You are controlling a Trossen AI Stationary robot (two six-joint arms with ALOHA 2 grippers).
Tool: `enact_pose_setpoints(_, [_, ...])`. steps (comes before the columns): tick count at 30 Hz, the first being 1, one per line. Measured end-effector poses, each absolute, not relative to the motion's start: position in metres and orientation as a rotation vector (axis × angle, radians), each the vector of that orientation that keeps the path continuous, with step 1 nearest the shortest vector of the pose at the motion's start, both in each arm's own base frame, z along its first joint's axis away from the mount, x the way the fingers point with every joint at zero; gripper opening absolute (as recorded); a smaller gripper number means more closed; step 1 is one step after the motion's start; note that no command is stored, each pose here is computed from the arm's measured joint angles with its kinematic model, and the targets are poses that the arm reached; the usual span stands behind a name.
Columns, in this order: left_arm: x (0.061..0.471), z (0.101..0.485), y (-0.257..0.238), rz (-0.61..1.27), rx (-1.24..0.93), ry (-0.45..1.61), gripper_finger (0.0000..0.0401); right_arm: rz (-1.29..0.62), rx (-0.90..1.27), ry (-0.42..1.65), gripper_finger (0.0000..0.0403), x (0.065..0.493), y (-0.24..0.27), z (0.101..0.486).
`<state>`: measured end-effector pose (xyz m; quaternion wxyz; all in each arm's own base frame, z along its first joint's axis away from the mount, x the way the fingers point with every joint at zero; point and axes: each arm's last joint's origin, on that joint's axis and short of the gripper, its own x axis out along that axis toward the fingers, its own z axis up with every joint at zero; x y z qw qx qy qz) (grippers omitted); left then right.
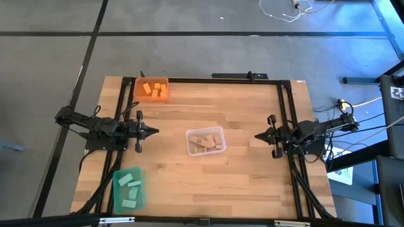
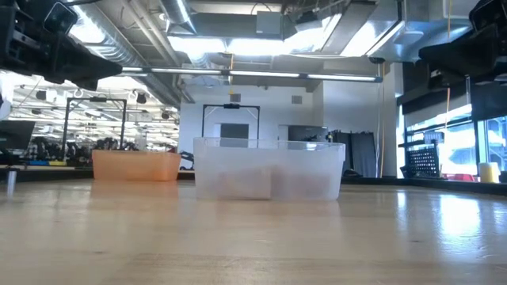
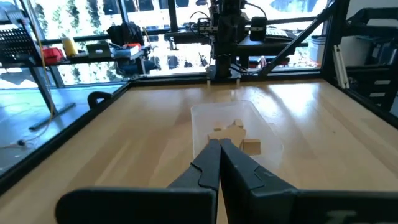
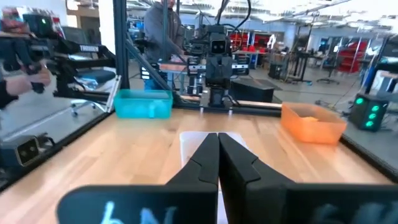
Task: Sort & place blocks by color
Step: Return to Home Position
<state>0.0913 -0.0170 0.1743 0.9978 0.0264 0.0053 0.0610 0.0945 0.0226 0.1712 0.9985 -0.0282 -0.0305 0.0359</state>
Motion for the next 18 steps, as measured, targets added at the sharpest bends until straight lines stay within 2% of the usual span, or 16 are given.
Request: enact_pose_setpoints(18, [0.0914, 0.174, -0.0168, 0.127, 0.121, 0.018, 0.0011, 0.031, -0.147, -0.061, 0.0, 0.0952, 0.0194, 0.1712])
